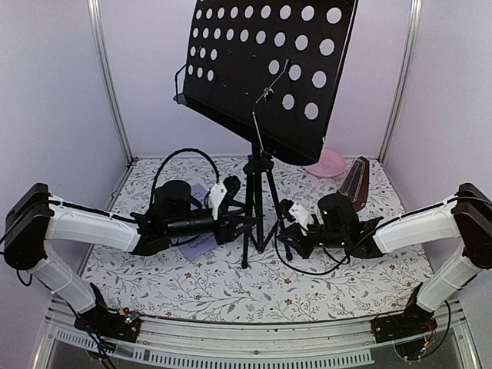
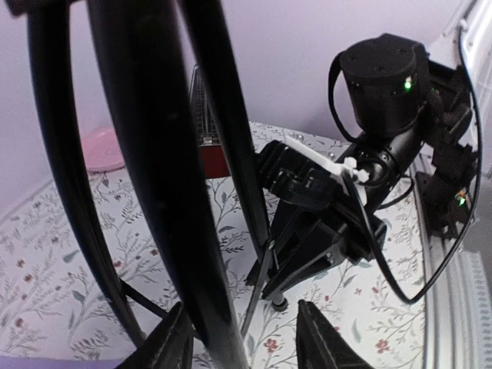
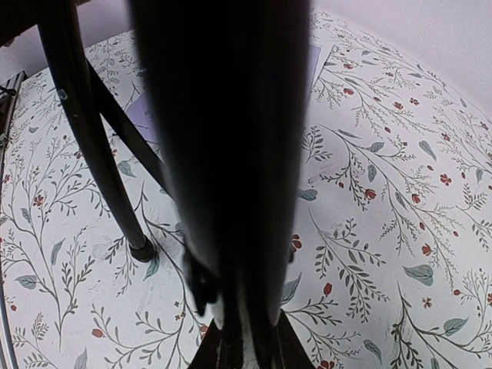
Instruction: Set up the instrument practice props
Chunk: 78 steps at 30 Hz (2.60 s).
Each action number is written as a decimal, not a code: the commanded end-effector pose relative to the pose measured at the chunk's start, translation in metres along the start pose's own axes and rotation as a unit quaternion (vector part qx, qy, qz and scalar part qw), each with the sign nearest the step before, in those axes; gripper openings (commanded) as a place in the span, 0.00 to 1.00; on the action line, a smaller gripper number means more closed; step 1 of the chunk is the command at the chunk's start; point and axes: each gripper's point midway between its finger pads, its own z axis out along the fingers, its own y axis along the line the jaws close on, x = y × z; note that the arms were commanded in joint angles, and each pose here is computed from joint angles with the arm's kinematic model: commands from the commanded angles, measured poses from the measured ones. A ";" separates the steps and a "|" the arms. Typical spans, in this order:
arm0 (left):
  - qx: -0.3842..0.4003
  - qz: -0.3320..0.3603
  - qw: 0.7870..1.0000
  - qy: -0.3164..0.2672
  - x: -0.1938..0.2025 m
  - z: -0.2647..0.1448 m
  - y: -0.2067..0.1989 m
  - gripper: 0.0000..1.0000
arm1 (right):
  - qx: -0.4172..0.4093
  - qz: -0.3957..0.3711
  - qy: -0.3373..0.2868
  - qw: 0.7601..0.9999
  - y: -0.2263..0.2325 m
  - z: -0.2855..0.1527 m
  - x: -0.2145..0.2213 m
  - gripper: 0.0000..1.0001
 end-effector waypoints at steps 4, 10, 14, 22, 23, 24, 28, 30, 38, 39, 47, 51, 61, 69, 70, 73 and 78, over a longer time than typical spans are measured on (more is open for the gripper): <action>-0.036 -0.010 0.999 0.013 -0.001 0.002 0.009 0.19 | 0.030 0.043 0.099 0.994 -0.011 -0.001 0.055 0.00; -0.077 0.002 0.996 0.050 0.003 -0.020 0.023 0.00 | 0.040 0.067 0.095 0.992 -0.019 -0.012 0.055 0.00; -0.099 0.009 0.993 0.071 0.007 -0.036 0.027 0.00 | 0.035 0.086 0.105 0.990 -0.016 -0.016 0.058 0.00; -0.113 -0.005 0.988 0.105 0.020 -0.060 0.025 0.00 | 0.025 0.157 0.132 0.979 -0.003 -0.031 0.079 0.00; -0.112 -0.008 0.988 0.108 0.022 -0.063 0.024 0.00 | 0.024 0.165 0.132 0.977 -0.002 -0.034 0.080 0.00; -0.112 -0.012 0.987 0.112 0.024 -0.066 0.023 0.00 | 0.023 0.175 0.134 0.975 0.000 -0.036 0.082 0.00; -0.112 -0.029 0.985 0.127 0.035 -0.075 0.020 0.00 | 0.016 0.199 0.151 0.968 0.009 -0.044 0.090 0.00; -0.114 -0.034 0.984 0.136 0.039 -0.079 0.019 0.00 | 0.013 0.212 0.161 0.964 0.012 -0.046 0.095 0.00; -0.128 -0.055 0.978 0.154 0.041 -0.099 0.017 0.00 | 0.007 0.274 0.205 0.940 0.027 -0.056 0.128 0.00; -0.130 -0.058 0.977 0.156 0.043 -0.101 0.016 0.00 | 0.006 0.280 0.211 0.937 0.030 -0.058 0.133 0.00; -0.123 -0.082 0.970 0.191 0.066 -0.101 0.002 0.00 | 0.028 0.316 0.249 0.915 0.035 -0.064 0.159 0.00; -0.121 -0.102 0.966 0.204 0.081 -0.101 -0.007 0.00 | 0.027 0.324 0.264 0.908 0.046 -0.064 0.171 0.00; -0.117 -0.094 0.967 0.208 0.086 -0.097 -0.014 0.00 | 0.017 0.310 0.263 0.914 0.055 -0.060 0.164 0.03; -0.103 -0.100 0.972 0.185 0.071 -0.091 -0.017 0.36 | -0.021 0.280 0.206 0.938 0.060 -0.059 0.122 0.39; -0.099 -0.102 0.974 0.177 0.066 -0.092 -0.019 0.41 | -0.025 0.274 0.196 0.941 0.061 -0.060 0.115 0.46; -0.088 -0.103 0.980 0.143 0.051 -0.095 -0.022 0.56 | -0.038 0.260 0.165 0.951 0.061 -0.066 0.094 0.62; -0.092 -0.093 0.989 0.075 0.022 -0.107 -0.020 0.67 | -0.055 0.240 0.108 0.963 0.062 -0.079 0.058 0.80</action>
